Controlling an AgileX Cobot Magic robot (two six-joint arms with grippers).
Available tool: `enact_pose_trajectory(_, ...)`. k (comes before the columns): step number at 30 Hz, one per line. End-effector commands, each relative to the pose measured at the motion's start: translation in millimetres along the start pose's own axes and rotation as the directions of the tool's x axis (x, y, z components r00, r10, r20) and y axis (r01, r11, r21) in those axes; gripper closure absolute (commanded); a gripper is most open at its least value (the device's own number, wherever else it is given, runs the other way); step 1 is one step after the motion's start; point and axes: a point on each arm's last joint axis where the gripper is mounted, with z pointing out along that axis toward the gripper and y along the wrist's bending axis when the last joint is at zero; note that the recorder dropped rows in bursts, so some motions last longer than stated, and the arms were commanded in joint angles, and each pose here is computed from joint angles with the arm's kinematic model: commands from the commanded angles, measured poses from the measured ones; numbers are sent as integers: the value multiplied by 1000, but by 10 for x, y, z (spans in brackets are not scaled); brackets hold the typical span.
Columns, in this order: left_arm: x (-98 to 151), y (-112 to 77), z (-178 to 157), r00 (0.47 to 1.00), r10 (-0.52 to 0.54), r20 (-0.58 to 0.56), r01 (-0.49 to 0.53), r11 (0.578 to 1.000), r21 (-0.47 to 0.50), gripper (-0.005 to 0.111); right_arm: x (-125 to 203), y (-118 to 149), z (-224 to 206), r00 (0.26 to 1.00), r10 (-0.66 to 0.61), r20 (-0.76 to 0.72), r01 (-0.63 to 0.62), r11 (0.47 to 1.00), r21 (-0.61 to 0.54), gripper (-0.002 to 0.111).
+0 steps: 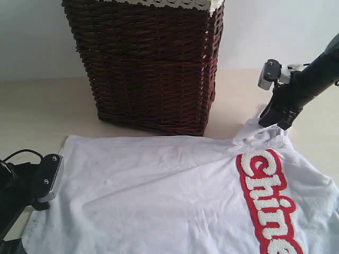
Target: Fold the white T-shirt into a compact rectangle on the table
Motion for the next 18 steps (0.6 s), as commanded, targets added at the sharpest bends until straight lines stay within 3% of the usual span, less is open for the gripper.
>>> enact_pose_trajectory(1,34,-47,119,1000,-2,-22,3,999,44,7,14,29,52,1000,-6,-2,6,999,-37,108)
enact_pose_trajectory(7,34,-47,119,1000,-2,-22,3,999,44,7,-49,-43,50,998,-5,67,2,999,42,108)
enact_pose_trajectory(13,34,-47,119,1000,-2,-22,3,999,44,7,-212,-196,4,956,109,273,-160,972,174,108)
enact_pose_trajectory(15,34,-47,119,1000,-2,-22,3,999,44,7,-213,-165,-7,957,125,262,-166,976,142,108)
enact_pose_trajectory(16,34,-47,119,1000,-2,-22,3,999,44,7,-207,-120,-25,966,108,233,-136,985,108,105)
enact_pose_trajectory(18,34,-47,119,1000,-2,-22,3,999,44,7,-137,7,-74,994,-10,105,9,1000,14,83)
